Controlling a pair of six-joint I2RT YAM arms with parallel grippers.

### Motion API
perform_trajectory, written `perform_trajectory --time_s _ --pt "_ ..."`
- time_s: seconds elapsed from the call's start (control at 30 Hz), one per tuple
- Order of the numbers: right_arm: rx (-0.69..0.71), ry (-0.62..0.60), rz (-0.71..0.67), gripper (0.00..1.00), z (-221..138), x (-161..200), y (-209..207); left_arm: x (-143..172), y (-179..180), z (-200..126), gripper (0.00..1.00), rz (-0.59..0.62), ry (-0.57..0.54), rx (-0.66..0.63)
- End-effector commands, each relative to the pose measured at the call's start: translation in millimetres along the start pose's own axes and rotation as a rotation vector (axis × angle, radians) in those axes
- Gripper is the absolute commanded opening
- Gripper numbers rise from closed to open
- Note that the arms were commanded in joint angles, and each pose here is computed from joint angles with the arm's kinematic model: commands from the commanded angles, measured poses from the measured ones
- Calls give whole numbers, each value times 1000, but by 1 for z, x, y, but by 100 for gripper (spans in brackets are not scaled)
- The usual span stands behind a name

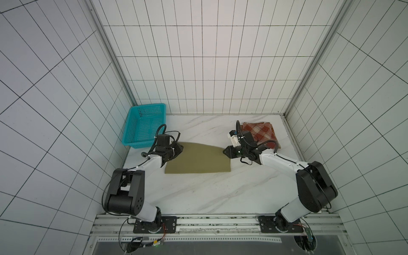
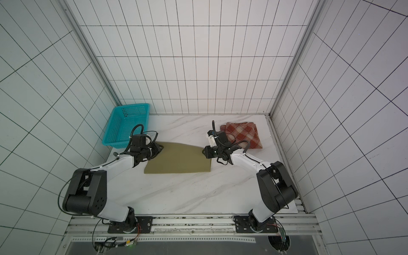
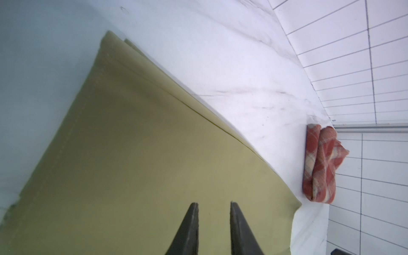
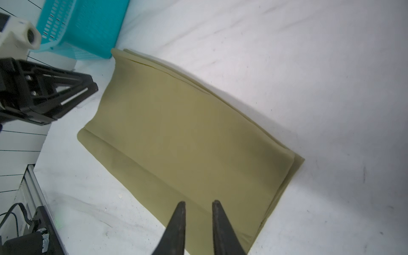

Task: Fold and stack skirts
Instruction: Rotate the skirt at the center of the table.

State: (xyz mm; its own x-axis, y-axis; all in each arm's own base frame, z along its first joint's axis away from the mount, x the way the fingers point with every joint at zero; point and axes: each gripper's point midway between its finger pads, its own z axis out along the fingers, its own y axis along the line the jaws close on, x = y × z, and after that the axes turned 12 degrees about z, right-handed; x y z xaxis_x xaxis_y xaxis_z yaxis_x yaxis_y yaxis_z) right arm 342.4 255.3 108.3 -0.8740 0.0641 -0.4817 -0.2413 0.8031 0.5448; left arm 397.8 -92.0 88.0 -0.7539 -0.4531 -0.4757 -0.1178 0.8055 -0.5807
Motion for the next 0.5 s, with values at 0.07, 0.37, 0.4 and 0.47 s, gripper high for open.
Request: perform_trajectory --time_s 0.07,0.37,0.4,0.47 --pt "31 56 27 23 17 31 -24 -34 8 19 24 17 -65 -28" --pt "74 123 68 22 21 68 -48 -44 31 51 21 -5 -62 -86" --pt "80 129 72 22 20 72 -50 -45 33 54 21 -8 -63 -90" --pt "101 140 73 21 19 80 -57 -46 37 58 20 -14 -68 -94"
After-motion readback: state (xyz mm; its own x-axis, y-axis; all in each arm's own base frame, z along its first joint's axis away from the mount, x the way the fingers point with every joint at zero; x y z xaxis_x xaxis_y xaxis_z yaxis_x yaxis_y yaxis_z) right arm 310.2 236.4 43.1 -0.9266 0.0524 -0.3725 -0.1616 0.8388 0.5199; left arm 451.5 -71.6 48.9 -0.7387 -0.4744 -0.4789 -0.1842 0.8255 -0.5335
